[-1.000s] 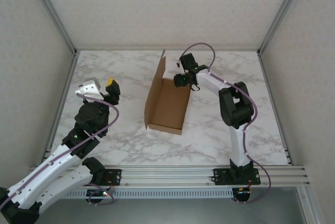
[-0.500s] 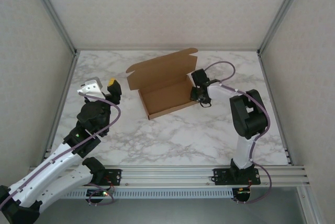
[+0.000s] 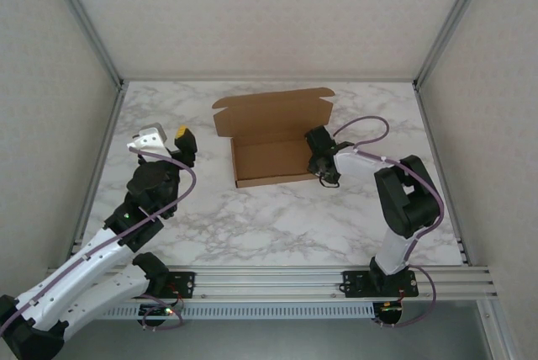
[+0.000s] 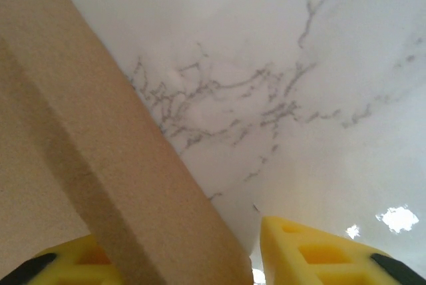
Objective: Fold the paper box
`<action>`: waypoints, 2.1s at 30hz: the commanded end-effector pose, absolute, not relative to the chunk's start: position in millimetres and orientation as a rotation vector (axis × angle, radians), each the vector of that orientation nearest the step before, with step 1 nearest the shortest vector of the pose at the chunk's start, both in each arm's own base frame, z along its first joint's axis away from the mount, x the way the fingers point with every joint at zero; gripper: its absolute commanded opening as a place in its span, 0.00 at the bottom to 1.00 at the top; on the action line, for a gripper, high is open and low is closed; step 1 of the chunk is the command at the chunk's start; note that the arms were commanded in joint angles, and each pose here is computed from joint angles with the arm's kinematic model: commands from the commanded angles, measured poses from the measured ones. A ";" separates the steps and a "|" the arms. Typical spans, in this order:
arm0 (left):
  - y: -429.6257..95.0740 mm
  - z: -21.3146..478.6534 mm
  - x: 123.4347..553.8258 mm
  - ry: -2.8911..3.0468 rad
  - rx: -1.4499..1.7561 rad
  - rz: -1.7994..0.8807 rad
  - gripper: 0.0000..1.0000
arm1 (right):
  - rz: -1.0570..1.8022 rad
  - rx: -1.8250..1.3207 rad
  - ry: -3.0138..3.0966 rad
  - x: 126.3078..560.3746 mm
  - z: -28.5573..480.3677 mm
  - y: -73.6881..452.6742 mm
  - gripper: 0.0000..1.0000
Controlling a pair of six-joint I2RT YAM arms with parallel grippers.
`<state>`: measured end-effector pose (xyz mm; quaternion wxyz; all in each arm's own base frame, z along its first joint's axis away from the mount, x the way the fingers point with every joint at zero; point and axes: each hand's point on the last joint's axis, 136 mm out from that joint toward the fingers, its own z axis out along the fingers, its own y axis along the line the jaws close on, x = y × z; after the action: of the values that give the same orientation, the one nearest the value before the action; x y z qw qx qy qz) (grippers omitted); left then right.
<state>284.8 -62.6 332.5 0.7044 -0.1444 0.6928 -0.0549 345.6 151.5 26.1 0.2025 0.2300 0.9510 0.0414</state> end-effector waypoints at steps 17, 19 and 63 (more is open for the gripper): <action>-72.8 331.0 289.8 1.556 -0.295 -0.144 0.69 | 0.224 0.365 2.432 343.1 113.1 150.2 0.84; -77.8 334.1 289.6 1.552 -0.270 -0.171 0.70 | 0.263 0.253 2.364 342.8 133.9 152.5 0.83; -101.2 245.6 401.7 1.686 0.041 -0.394 0.96 | 0.475 -0.485 1.636 474.9 264.3 116.6 0.79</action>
<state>399.3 -88.1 225.2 0.6244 0.0072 0.7712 -0.1235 464.1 109.2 209.8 0.5769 -0.2059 0.7797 0.1298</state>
